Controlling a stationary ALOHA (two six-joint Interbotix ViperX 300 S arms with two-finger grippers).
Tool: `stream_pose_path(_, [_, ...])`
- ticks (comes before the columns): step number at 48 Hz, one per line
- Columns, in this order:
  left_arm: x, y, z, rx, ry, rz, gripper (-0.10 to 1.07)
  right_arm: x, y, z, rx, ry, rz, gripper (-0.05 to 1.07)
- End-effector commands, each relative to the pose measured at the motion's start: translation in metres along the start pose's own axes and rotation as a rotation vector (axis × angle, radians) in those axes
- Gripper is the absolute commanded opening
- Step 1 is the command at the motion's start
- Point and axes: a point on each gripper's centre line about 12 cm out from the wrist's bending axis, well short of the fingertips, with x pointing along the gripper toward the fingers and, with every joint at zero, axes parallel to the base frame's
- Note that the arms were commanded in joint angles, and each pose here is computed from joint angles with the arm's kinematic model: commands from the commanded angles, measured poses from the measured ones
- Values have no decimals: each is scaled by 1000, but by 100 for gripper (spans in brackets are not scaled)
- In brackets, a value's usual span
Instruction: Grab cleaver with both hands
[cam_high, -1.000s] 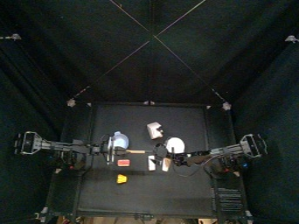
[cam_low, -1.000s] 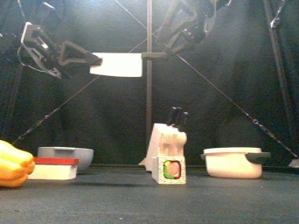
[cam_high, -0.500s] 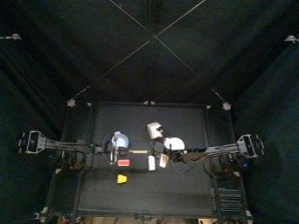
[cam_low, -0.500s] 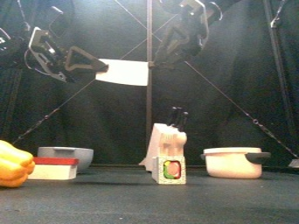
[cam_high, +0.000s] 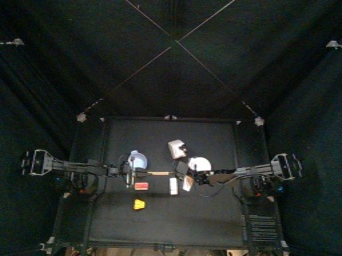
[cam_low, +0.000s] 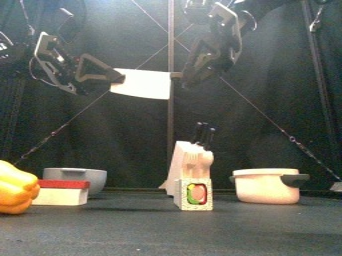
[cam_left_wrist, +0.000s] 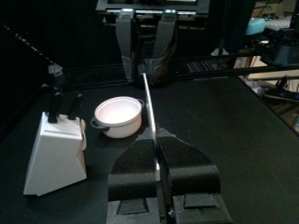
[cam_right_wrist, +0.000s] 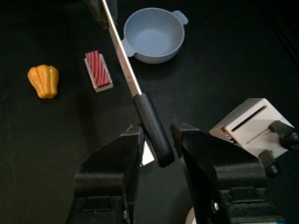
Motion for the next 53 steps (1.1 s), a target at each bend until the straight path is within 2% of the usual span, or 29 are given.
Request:
stream_pose_path(1, [6,3,8,4,-27,6,22,-4,-2,7,6,-28,7,64])
stream_pose_path(9, [7,3,6,4,-21,6,22,-3,-2,4,2,-21,7,48])
stream_pose_path(15, [7,3,6,4,-21,6,22,-6,-5,2,6,-22,5,42])
stream_pose_path(22, [7,2,6,5,-19,2,22,-5,-8,1,20,-40,27,41])
stream_pose_path(31, [7,-2,6,20,-19,-21,22,-6,-26,-3,91,-62,40,41])
stream_pose_path(48, [8,-3,9,19,-31,-28,22,-32,-53,-4,178,-117,66,41])
stream_pose_path(53, [9,-3,10,19,-35,-28,22,-35,-51,-4,155,-84,76,41])
